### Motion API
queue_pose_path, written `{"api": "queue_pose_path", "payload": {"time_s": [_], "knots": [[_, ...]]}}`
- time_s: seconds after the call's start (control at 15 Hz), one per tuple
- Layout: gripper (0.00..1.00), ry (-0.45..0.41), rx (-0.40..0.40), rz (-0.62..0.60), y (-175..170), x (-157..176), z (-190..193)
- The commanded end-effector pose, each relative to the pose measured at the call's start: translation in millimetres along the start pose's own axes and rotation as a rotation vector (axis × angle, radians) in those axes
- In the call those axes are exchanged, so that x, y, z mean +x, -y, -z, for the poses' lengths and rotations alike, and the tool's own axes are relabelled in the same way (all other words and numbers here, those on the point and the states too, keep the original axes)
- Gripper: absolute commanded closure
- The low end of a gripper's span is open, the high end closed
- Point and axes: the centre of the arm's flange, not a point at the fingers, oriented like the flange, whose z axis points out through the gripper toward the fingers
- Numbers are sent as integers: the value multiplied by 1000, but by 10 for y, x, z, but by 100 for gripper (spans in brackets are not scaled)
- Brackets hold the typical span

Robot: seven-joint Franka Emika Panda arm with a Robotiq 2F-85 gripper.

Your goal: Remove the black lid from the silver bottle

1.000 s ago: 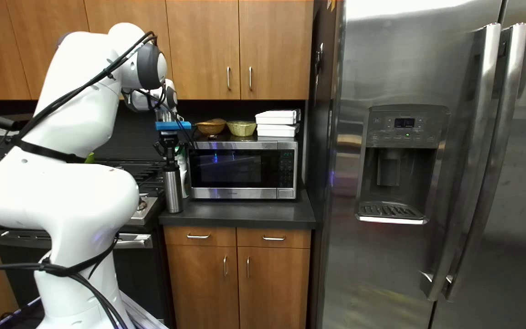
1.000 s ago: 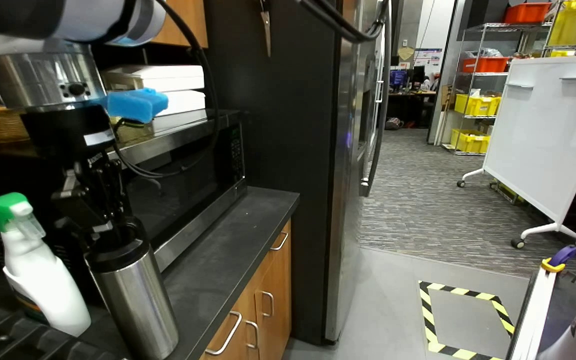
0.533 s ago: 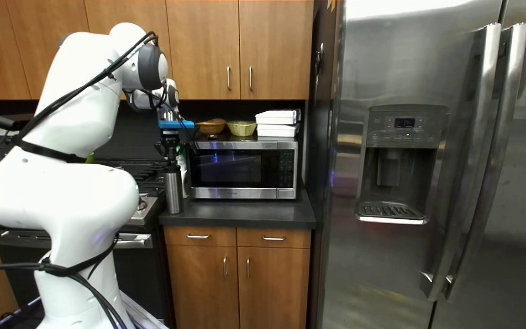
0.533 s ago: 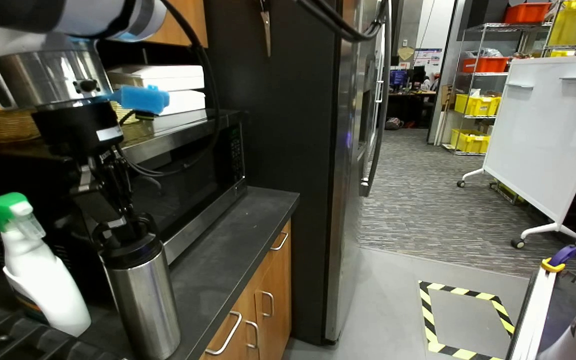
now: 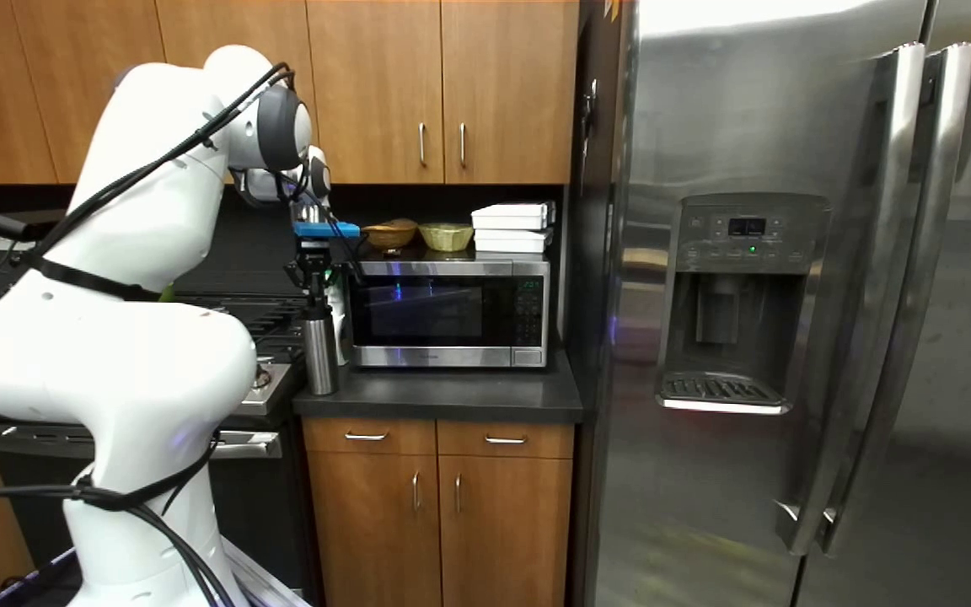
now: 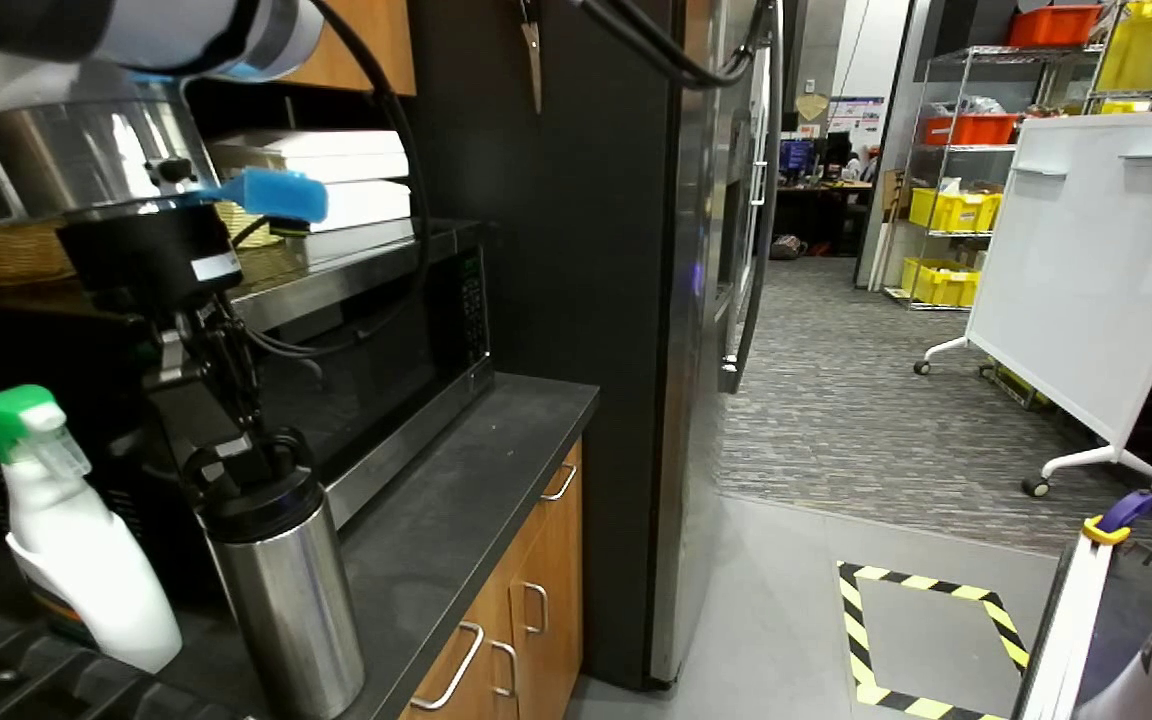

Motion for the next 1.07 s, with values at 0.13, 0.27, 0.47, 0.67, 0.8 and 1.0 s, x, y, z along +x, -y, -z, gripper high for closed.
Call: {"api": "queue_pose_path", "payload": {"time_s": [0.13, 0.27, 0.47, 0.67, 0.8, 1.0], "knots": [[94, 4, -2, 42, -60, 68, 73], [94, 6, 3, 46, -66, 78, 91], [94, 8, 1, 53, -76, 94, 98], [94, 11, 2, 60, -90, 98, 109], [94, 17, 4, 64, -93, 105, 123], [94, 34, 7, 74, -97, 98, 144]]}}
